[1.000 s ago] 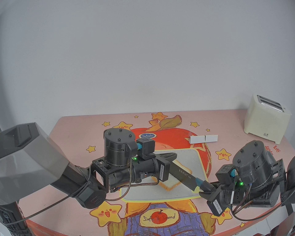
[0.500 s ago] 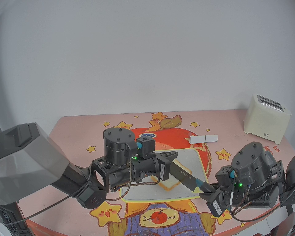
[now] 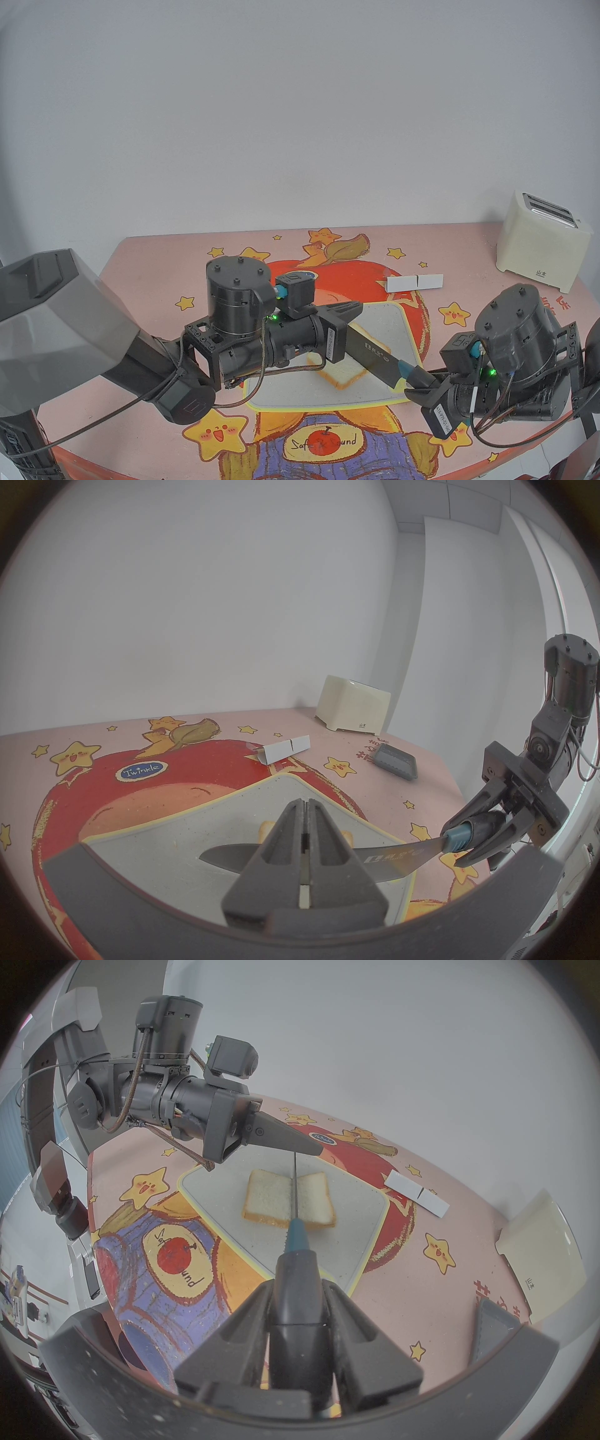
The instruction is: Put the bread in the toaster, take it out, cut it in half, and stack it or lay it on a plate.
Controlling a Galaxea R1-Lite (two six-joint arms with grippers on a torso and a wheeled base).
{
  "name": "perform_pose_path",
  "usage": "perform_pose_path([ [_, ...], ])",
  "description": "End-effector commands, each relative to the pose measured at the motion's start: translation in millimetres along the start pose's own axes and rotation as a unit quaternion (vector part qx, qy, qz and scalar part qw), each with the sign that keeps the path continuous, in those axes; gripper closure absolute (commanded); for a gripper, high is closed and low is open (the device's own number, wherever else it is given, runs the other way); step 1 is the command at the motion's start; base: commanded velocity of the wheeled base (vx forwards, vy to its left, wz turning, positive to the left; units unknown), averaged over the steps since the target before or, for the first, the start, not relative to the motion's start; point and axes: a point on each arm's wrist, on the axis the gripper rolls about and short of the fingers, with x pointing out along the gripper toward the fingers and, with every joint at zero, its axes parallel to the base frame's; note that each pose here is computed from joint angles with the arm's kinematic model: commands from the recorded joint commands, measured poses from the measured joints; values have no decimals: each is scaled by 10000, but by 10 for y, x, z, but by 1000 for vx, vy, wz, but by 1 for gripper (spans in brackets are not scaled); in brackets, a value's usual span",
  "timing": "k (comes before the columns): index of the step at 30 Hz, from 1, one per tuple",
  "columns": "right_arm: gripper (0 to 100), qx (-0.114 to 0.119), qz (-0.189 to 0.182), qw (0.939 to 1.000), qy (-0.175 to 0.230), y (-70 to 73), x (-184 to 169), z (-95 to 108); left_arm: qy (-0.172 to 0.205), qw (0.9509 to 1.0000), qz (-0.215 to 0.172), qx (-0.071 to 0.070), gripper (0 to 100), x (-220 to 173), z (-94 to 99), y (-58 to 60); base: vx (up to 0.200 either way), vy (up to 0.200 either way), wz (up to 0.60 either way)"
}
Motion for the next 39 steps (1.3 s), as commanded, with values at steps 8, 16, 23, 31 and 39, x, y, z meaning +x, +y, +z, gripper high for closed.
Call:
perform_pose_path([
  [8, 100, 140, -3, 9997, -211, -64, -112, 22, -230, 9997, -19, 47, 100, -92, 122, -27, 0, 0, 0],
  [16, 100, 110, 15, 9998, -165, -56, -88, 18, -214, 9998, -23, 45, 100, -92, 116, -32, 0, 0, 0],
  [23, 100, 98, 41, 9998, -142, -46, -72, 23, -207, 9998, -22, 43, 100, -85, 110, -29, 0, 0, 0],
  [31, 100, 46, 15, 10000, 25, -21, 14, 1, -177, 9998, -17, 36, 100, -79, 91, -24, 0, 0, 0],
  [39, 100, 30, 10, 10000, 76, -19, 26, -16, -107, 9999, -27, 29, 100, -66, 52, -26, 0, 0, 0],
])
